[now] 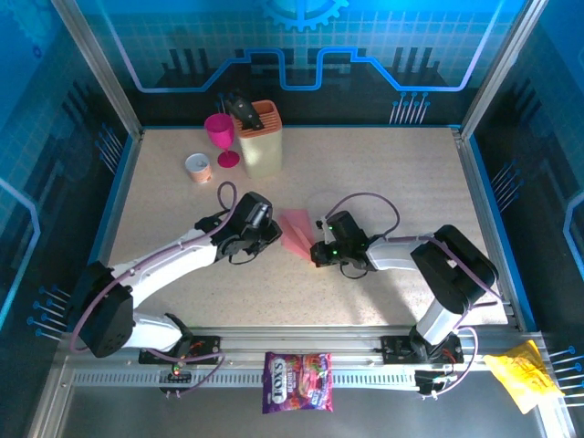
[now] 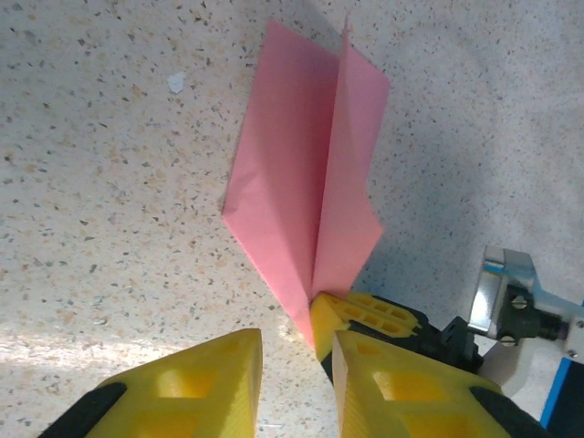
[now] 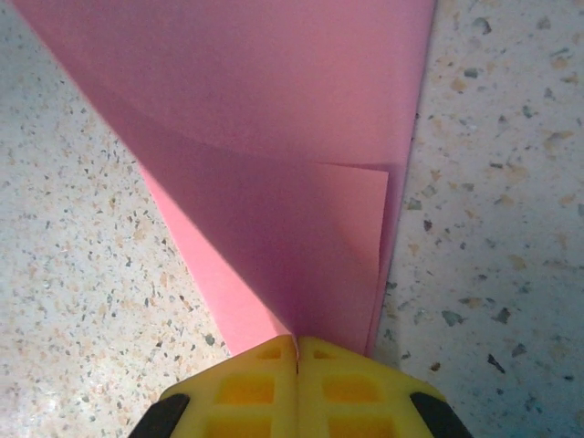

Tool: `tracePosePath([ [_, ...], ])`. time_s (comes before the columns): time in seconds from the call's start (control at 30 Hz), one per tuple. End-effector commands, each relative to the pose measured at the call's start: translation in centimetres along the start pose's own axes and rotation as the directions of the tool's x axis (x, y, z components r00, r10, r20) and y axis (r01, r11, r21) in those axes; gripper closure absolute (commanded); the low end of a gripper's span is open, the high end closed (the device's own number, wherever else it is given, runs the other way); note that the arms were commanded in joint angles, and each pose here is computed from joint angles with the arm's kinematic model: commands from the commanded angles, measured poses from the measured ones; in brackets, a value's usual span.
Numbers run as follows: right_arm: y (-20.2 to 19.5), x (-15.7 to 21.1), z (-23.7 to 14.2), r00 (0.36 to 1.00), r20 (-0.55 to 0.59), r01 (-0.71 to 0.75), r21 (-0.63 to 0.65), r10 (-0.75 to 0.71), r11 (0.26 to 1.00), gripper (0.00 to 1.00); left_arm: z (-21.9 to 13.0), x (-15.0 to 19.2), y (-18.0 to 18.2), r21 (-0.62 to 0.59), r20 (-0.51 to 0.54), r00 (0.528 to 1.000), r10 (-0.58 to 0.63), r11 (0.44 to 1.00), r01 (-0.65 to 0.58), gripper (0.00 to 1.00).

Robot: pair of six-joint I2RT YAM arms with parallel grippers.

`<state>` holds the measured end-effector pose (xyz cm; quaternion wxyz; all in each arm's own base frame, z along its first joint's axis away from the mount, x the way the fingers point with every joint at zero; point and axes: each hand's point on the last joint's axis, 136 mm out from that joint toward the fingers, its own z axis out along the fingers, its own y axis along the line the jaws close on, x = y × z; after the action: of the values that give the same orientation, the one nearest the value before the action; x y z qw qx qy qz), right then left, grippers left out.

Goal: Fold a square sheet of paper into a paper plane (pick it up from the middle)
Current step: Fourth fold the wing at the center of the table.

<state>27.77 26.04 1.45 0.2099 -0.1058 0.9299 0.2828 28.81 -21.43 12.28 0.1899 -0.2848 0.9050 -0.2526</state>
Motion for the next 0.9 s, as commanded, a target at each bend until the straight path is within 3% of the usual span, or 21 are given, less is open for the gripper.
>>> tracePosePath([
  [0.0, -1.5, 3.3, 0.5, 0.988, -0.089, -0.128, -0.015, 0.126, 0.992, 1.0, -0.2, 0.3, 1.1, -0.043, 0.012, 0.997, 0.074, 0.996, -0.073, 0.74],
  [0.3, -3.2, 5.3, 1.0, 0.958, -0.115, -0.271, -0.05, 0.264, 0.961, 1.0, 2.1, 1.4, -1.7, 0.063, -0.033, 0.96, 0.278, 0.959, -0.276, 0.82],
  [0.57, -4.3, 6.8, 1.0, 0.936, -0.14, -0.335, -0.065, 0.324, 0.94, 1.0, 5.9, 3.3, -5.2, 0.229, -0.087, 0.886, 0.455, 0.875, -0.427, 1.0],
  [0.87, -5.0, 7.7, 1.2, 0.915, -0.165, -0.383, -0.071, 0.368, 0.921, 1.0, 7.8, 4.4, -7.3, 0.344, -0.085, 0.847, 0.525, 0.813, -0.469, 1.0],
])
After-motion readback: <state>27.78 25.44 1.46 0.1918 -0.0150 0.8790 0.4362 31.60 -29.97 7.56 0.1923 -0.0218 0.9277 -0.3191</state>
